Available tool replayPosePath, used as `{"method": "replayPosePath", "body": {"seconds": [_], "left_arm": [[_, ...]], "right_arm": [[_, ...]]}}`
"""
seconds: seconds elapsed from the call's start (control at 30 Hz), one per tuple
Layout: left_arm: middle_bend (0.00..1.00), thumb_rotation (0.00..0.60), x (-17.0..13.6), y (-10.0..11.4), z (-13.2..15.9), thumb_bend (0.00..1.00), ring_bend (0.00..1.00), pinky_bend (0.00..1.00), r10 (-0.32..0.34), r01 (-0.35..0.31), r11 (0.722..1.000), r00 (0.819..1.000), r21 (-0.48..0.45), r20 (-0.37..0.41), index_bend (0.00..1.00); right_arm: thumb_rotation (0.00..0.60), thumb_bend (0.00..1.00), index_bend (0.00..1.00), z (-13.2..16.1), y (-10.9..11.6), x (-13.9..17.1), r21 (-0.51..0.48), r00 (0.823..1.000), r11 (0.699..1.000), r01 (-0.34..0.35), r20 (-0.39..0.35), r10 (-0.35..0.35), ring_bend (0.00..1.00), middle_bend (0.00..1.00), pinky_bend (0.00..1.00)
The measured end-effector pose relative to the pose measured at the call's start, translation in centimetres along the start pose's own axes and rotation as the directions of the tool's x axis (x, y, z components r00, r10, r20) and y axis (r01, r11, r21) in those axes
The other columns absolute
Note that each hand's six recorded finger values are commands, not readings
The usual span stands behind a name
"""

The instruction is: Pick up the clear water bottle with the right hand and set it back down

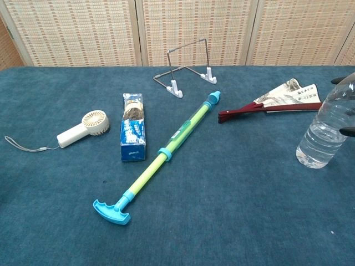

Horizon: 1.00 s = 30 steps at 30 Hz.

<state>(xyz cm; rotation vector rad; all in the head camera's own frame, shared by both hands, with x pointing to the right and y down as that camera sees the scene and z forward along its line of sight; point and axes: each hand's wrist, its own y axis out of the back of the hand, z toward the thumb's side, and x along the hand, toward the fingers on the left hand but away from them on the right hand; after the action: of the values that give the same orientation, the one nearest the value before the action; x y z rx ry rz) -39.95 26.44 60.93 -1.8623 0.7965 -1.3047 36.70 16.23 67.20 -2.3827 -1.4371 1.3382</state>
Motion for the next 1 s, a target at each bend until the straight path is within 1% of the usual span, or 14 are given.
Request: {"method": "replayPosePath", "body": {"seconds": [0.17,0.23,0.27,0.33,0.37,0.43,0.47,0.5,0.57,0.63,0.77,0.83,0.9,1.0], "left_arm": [[0.29,0.6,0.0,0.0,0.1,0.43,0.28,0.5,0.001,-0.001,1.0,1.0,0.003,0.004,0.24],[0.29,0.6,0.0,0.0,0.1,0.43,0.28,0.5,0.001,-0.001,1.0,1.0,0.002,0.007,0.25],[0.29,0.6,0.0,0.0,0.1,0.43,0.28,0.5,0.001,-0.001,1.0,1.0,0.004,0.008,0.25],[0.29,0.6,0.0,0.0,0.1,0.43,0.28,0.5,0.001,-0.001,1.0,1.0,0.006,0.008,0.25],[0.29,0.6,0.0,0.0,0.1,0.43,0.28,0.5,0.001,-0.001,1.0,1.0,0.004,0.008,0.25],[0.29,0.6,0.0,0.1,0.1,0.43,0.28,0.5,0.002,-0.002,1.0,1.0,0.001,0.008,0.25],[0.29,0.6,0.0,0.1,0.1,0.43,0.28,0.5,0.003,-0.003,1.0,1.0,0.001,0.009,0.25],[0.29,0.6,-0.1,0.1,0.1,0.43,0.28,0.49,0.004,-0.004,1.0,1.0,0.003,0.01,0.25],[0.29,0.6,-0.1,0.1,0.0,0.43,0.28,0.49,0.003,-0.003,1.0,1.0,0.004,0.009,0.25],[0.3,0.6,0.0,0.0,0.0,0.43,0.28,0.49,-0.002,0.002,1.0,1.0,0.001,0.008,0.25],[0.3,0.6,0.0,-0.1,0.1,0.43,0.28,0.49,-0.004,0.004,1.0,1.0,0.007,0.01,0.25],[0.3,0.6,0.0,-0.2,0.1,0.43,0.28,0.49,-0.007,0.007,1.0,1.0,0.005,0.009,0.25],[0.3,0.6,0.0,-0.1,0.1,0.43,0.28,0.49,-0.005,0.005,1.0,1.0,0.004,0.01,0.25],[0.3,0.6,-0.1,0.0,0.1,0.43,0.28,0.5,-0.003,0.003,1.0,1.0,0.005,0.009,0.25]], "right_arm": [[0.6,0.12,0.12,0.0,-0.7,-1.0,-0.061,1.0,0.998,-0.024,-0.004,0.024,0.1,0.23,0.15],[0.6,0.12,0.19,-0.1,-1.0,-1.4,-0.08,0.999,0.996,-0.035,-0.004,0.035,0.15,0.28,0.16],[0.6,0.12,0.25,-0.2,-1.1,-1.6,-0.085,0.999,0.996,-0.037,-0.004,0.036,0.2,0.32,0.19],[0.6,0.13,0.38,-0.4,-1.3,-2.0,-0.092,0.999,0.995,-0.035,-0.005,0.034,0.3,0.42,0.27],[0.6,0.15,0.47,-0.5,-1.4,-2.2,-0.094,1.0,0.995,-0.031,-0.006,0.03,0.36,0.48,0.33],[0.6,0.23,0.61,-0.6,-1.5,-2.5,-0.099,1.0,0.995,-0.017,-0.014,0.016,0.48,0.58,0.44],[0.6,0.26,0.65,-0.5,-1.5,-2.5,-0.101,1.0,0.995,-0.01,-0.019,0.008,0.51,0.6,0.47],[0.6,0.31,0.69,-0.4,-1.4,-2.6,-0.102,1.0,0.995,-0.001,-0.027,-0.002,0.54,0.63,0.51],[0.6,0.36,0.74,-0.2,-1.2,-2.5,-0.1,0.999,0.995,0.012,-0.044,-0.016,0.57,0.65,0.54],[0.6,0.38,0.76,0.4,-1.0,-2.3,-0.091,0.996,0.996,0.026,-0.078,-0.033,0.58,0.67,0.55],[0.6,0.38,0.77,2.7,-1.0,-1.2,-0.067,0.981,0.997,0.024,-0.189,-0.036,0.6,0.68,0.57],[0.6,0.38,0.78,4.2,-1.4,-0.4,-0.062,0.967,0.998,0.0,-0.255,-0.015,0.61,0.69,0.58],[0.6,0.39,0.8,5.4,-1.7,0.3,-0.06,0.956,0.997,-0.042,-0.291,0.023,0.61,0.7,0.59],[0.6,0.41,0.81,5.9,-1.3,0.7,-0.02,0.954,0.996,-0.089,-0.289,0.08,0.62,0.71,0.6]]}}
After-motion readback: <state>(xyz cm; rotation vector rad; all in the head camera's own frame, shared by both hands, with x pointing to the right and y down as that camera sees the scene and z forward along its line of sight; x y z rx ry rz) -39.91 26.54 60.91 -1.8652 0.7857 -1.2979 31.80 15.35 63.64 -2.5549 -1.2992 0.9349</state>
